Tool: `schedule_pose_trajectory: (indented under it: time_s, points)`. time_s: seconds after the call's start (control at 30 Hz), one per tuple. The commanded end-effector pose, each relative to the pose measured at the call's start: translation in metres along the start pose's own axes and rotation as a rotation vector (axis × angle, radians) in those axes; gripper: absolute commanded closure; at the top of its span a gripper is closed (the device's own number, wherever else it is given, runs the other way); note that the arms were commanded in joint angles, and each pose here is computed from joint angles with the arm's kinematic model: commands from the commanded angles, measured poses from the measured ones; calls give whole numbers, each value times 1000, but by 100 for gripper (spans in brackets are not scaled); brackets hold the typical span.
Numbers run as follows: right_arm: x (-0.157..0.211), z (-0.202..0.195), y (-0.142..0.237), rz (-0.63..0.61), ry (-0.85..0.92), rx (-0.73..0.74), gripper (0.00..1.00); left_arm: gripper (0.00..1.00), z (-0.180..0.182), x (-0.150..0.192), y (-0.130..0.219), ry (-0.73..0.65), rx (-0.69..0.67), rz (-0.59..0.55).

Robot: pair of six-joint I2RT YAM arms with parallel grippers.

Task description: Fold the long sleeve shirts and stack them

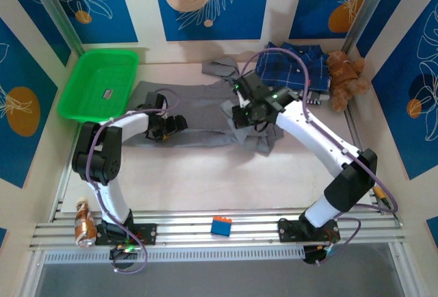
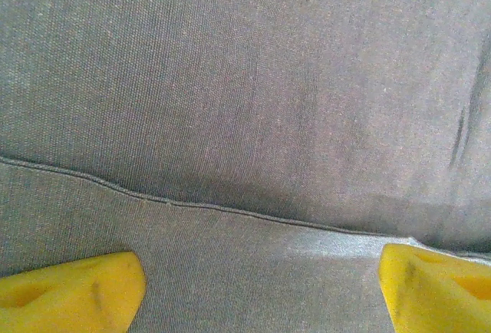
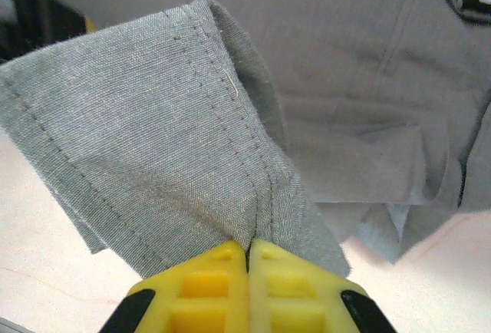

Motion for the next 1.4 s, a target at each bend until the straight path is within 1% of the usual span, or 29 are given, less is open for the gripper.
schedule_pose_trajectory:
  time_s: [0.0,0.17,0.33,0.5,0.6,0.73,0.87,1.03,1.2,1.37]
  points:
    - [-12,14,-1,45,-103,-160,100,14,31,45,-28,11,-129,173]
    - [-42,26,3,6,-181,-237,100,14,31,48,-27,8,-121,178]
    - [-65,31,6,-46,-175,-259,100,14,30,48,-26,4,-115,174]
    - [-90,26,-1,-89,-220,-254,100,14,30,49,-27,4,-112,183]
    - [-107,23,-4,-135,-264,-297,100,14,32,52,-27,2,-123,190]
    - [-133,23,-9,-203,-251,-358,100,14,35,57,-26,-16,-144,201]
    - [-152,27,-23,-189,-234,-406,100,14,39,64,-23,-40,-162,215]
    - [-159,36,-46,-128,-241,-426,100,14,41,71,-22,-39,-165,226]
    - [-171,40,-54,-160,-347,-454,100,14,35,70,-15,-11,-126,201]
    - [-182,36,-68,-216,-546,-436,99,13,19,55,-2,13,-56,153]
Point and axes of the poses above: each hand's point on the last joint's axis, 136 mm out from that joint toward the fingers, its own y axis back along the fingers, its own z axis along the line the jaws close on, x = y × z, the point moved 7 cm from there along y, back along the fingers, and after that the axes turned 11 degrees about -y, right-handed, at the moved point
